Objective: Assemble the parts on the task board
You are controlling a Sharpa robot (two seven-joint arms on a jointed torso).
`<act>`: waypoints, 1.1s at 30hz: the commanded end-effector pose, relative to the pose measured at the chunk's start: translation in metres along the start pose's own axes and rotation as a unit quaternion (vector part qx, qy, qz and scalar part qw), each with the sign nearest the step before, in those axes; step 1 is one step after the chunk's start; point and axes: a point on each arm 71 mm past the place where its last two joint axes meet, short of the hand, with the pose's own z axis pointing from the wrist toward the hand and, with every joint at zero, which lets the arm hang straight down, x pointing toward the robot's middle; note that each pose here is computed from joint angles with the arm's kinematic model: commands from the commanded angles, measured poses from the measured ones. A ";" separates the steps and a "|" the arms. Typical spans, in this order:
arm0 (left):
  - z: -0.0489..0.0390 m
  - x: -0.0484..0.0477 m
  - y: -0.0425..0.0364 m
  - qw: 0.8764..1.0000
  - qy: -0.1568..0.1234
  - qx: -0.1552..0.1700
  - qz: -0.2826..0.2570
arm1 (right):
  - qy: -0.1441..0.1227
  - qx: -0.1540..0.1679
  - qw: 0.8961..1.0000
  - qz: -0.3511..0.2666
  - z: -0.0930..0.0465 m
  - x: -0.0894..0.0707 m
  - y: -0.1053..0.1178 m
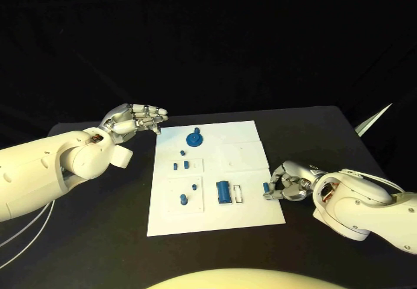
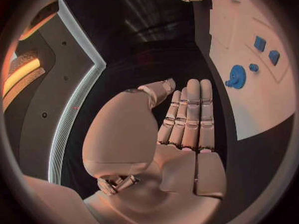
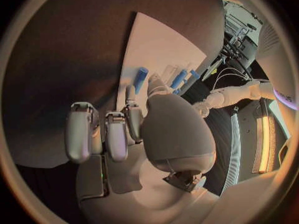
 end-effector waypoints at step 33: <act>-0.0011 -0.0001 0.0001 1.000 0.003 -0.005 -0.002 | 0.012 0.022 1.000 0.003 0.010 0.019 0.012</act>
